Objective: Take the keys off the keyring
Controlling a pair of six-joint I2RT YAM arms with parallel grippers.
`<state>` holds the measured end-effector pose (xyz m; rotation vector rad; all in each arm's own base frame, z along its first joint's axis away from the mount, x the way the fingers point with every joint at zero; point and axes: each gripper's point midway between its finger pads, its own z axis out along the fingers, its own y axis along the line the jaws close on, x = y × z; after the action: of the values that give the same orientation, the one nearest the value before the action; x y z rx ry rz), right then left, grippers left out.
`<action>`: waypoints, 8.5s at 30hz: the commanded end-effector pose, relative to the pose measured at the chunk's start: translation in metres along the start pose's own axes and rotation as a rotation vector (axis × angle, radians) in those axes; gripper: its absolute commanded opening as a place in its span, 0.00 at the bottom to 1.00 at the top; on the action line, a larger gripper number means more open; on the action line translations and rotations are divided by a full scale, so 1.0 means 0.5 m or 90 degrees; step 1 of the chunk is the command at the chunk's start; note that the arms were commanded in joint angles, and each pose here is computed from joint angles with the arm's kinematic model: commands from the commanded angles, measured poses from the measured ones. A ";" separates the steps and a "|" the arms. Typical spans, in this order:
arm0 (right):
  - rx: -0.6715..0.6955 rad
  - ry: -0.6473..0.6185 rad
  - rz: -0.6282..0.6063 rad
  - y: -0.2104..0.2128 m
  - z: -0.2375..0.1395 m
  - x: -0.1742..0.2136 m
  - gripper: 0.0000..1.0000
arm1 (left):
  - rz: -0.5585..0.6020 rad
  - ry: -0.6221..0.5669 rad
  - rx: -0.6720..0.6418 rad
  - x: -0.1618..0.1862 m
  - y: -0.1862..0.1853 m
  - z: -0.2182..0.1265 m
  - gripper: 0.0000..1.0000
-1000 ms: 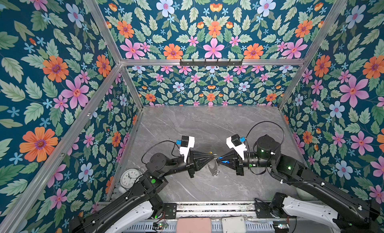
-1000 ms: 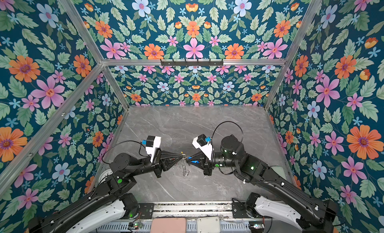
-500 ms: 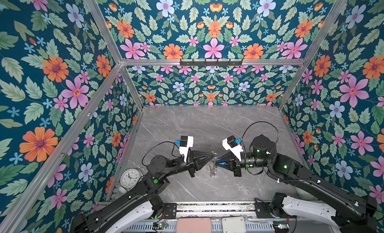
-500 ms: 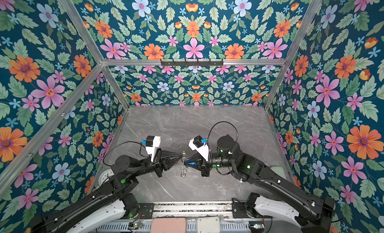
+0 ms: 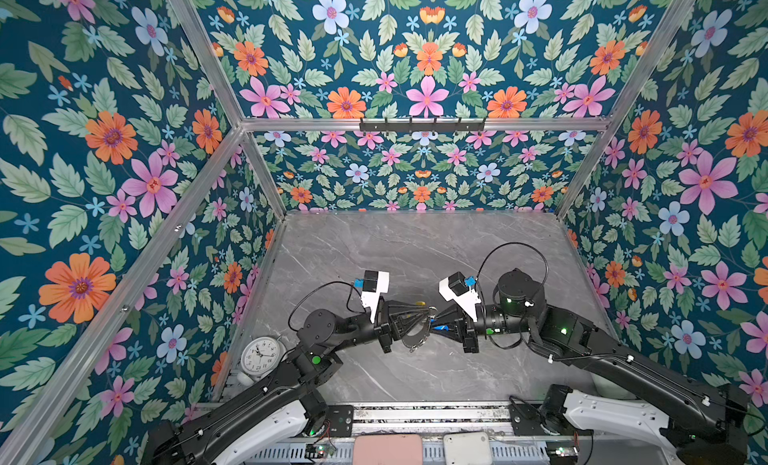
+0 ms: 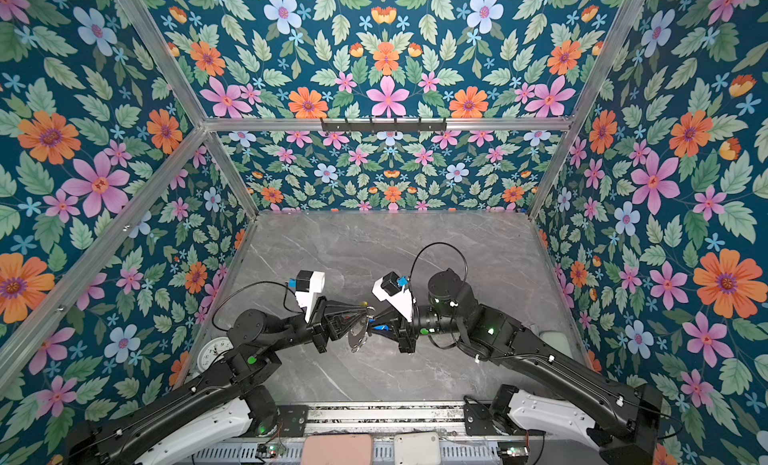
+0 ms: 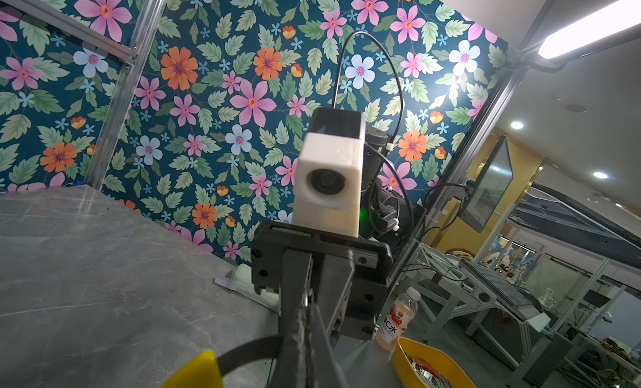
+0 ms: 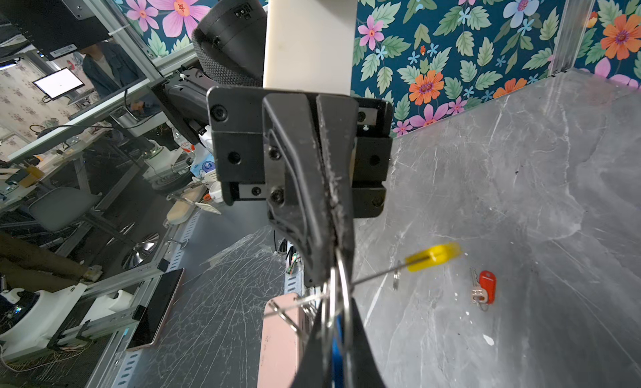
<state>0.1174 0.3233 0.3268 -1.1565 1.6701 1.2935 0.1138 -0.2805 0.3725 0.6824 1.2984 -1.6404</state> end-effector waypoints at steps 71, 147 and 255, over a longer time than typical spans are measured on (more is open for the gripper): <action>0.086 -0.019 -0.012 0.005 -0.075 -0.052 0.00 | 0.008 0.069 -0.020 0.016 -0.005 -0.002 0.36; 0.028 -0.057 -0.028 0.000 -0.039 -0.033 0.00 | 0.052 -0.016 0.015 -0.036 -0.033 -0.004 0.00; 0.047 0.115 -0.020 0.017 -0.072 -0.048 0.00 | -0.013 0.163 -0.040 0.036 -0.015 -0.006 0.32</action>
<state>0.1239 0.2997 0.3701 -1.2141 1.7730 1.1475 0.1054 -0.2792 0.3758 0.7833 1.4597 -1.5642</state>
